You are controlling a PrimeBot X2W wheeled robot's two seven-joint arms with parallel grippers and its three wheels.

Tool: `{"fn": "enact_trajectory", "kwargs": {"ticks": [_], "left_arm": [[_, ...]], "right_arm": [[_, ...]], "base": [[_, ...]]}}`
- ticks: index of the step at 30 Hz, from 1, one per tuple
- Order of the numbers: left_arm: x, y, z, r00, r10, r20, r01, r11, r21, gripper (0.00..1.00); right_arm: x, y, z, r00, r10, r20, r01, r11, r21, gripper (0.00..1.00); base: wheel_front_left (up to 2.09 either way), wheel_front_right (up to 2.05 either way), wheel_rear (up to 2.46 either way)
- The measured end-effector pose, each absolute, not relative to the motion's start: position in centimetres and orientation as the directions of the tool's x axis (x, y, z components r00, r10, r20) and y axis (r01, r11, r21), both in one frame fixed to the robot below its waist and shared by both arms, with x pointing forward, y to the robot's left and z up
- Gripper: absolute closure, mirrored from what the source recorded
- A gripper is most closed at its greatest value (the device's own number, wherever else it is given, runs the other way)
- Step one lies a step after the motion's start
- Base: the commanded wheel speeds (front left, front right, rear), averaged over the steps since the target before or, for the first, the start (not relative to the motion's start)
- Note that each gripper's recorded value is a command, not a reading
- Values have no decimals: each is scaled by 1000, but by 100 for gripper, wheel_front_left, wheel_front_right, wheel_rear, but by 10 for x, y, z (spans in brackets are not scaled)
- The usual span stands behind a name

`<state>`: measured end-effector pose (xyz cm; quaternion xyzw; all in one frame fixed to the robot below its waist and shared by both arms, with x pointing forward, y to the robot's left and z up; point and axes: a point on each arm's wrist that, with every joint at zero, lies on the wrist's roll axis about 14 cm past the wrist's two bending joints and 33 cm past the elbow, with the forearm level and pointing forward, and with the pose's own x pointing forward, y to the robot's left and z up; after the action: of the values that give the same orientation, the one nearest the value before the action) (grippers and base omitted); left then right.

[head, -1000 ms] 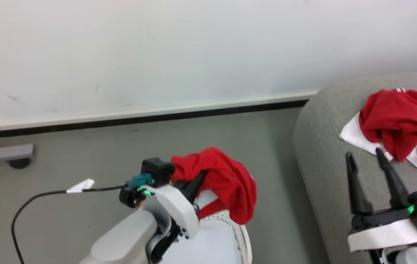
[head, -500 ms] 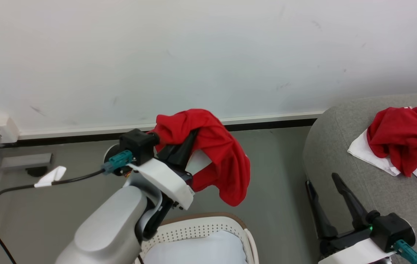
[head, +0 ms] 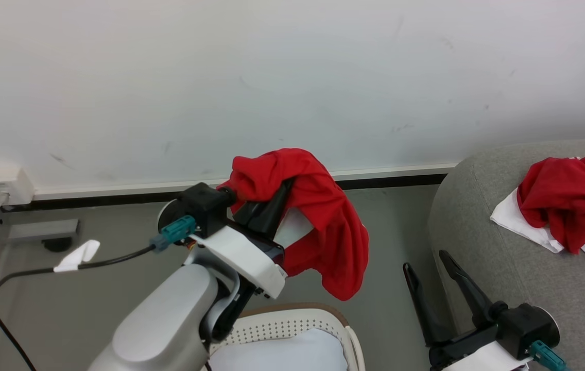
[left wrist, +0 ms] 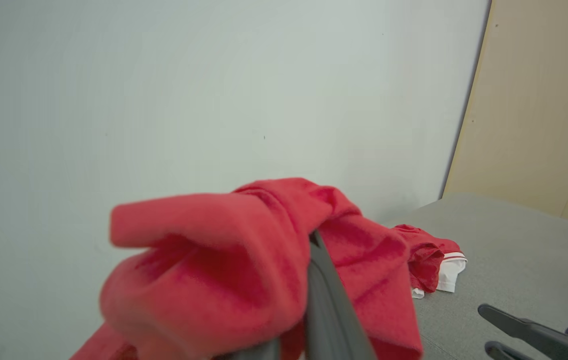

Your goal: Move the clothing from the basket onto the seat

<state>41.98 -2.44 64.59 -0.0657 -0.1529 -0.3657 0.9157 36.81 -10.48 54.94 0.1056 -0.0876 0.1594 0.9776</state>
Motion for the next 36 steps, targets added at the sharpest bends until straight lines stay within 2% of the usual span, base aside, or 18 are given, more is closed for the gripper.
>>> {"fn": "enact_trajectory", "kwargs": {"ticks": [12,24,32,33,34,35,36], "left_arm": [[406,-33,648,658,-671,342,714,700,-3,100],[369,-54,624,612,-733,297,776,629,-49,100],[350,-60,618,596,-750,287,792,607,-61,100],[349,-59,618,597,-749,287,792,608,-60,100],[349,-58,618,598,-748,287,791,609,-60,100],[348,-57,618,601,-746,287,788,612,-59,100],[348,-55,619,603,-744,288,787,615,-59,100]], "right_arm": [[365,-62,537,892,422,161,-445,881,159,0],[385,-43,527,874,475,104,-482,874,60,0],[389,-26,509,855,517,40,-519,854,46,0],[390,-25,510,853,520,41,-521,852,45,3],[392,-24,511,852,522,41,-523,851,46,45],[393,-23,510,852,523,40,-524,850,49,67],[393,-22,509,851,524,37,-525,850,53,99]], "base": [[0,0,0],[0,0,0],[0,0,0],[0,0,0],[0,0,0],[0,0,0],[0,0,0]]}}
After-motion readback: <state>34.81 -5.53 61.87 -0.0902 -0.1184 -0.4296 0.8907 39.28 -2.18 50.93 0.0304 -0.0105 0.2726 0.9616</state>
